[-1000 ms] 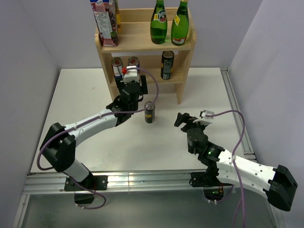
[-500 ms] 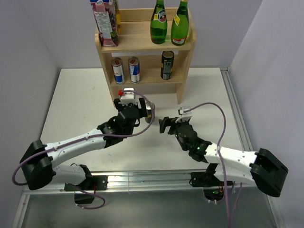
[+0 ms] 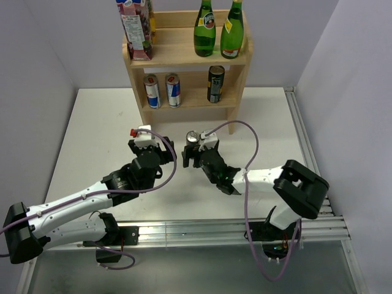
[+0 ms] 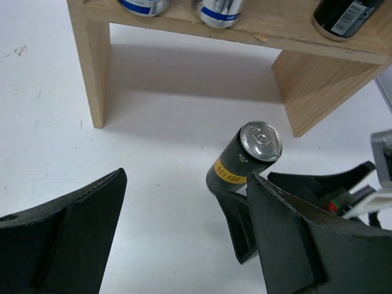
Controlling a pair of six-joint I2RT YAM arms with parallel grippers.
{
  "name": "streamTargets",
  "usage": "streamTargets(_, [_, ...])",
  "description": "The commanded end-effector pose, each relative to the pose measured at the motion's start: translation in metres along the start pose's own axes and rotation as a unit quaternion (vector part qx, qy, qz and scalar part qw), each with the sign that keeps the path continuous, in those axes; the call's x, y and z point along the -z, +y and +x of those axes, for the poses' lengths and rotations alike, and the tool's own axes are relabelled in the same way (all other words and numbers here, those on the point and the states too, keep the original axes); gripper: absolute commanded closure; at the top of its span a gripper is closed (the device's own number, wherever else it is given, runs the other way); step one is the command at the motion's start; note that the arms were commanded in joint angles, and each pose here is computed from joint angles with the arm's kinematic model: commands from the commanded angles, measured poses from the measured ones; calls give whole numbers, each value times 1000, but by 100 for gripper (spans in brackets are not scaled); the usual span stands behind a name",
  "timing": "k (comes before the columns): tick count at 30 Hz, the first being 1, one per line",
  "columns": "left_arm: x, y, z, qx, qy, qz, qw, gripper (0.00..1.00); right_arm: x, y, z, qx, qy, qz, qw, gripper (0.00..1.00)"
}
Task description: Place and organize the beverage onto the shelf
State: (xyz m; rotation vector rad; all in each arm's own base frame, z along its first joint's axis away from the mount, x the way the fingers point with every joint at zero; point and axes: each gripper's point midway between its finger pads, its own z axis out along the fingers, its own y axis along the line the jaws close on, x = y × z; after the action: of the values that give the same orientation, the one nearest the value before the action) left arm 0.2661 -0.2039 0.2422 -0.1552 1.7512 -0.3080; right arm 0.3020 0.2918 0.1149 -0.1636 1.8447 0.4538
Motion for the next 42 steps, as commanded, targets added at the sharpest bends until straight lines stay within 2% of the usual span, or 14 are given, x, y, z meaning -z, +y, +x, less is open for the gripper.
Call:
streamTargets(1, [7, 11, -5, 11, -9, -10, 1000, 14, -18, 17, -16, -6, -32, -4, 999, 0])
streamTargets(11, [22, 31, -20, 12, -22, -19, 1000, 14, -59, 11, -10, -13, -56, 35, 998, 2])
streamTargets(17, [26, 36, -20, 14, -23, -19, 999, 14, -77, 6, -8, -17, -70, 57, 996, 12])
streamTargets(20, [25, 36, -17, 11, -22, -18, 1000, 14, -82, 2, -7, -18, -76, 66, 995, 20])
streamTargets(25, [23, 35, -15, 6, -20, -18, 1000, 14, -87, -2, -4, -19, -78, 66, 995, 25])
streamTargets(29, [23, 34, -16, 6, -22, -17, 1000, 14, -89, -3, -3, -18, -72, 65, 995, 53])
streamTargets(31, [22, 33, -16, 7, -22, -18, 1000, 14, -87, -1, -8, -14, -73, 63, 995, 63])
streamTargets(32, [23, 34, -16, 6, -22, -18, 1000, 14, -85, -2, -9, -11, -70, 64, 995, 75])
streamTargets(35, [23, 35, -15, 8, -23, -20, 1000, 14, -76, -2, -24, -12, -72, 70, 995, 95])
streamTargets(38, [23, 36, -14, 9, -25, -22, 999, 14, -63, -3, -46, -14, -79, 78, 994, 100])
streamTargets(42, [22, 39, -14, 10, -28, -28, 999, 13, -40, -1, -92, -23, -104, 93, 990, 100])
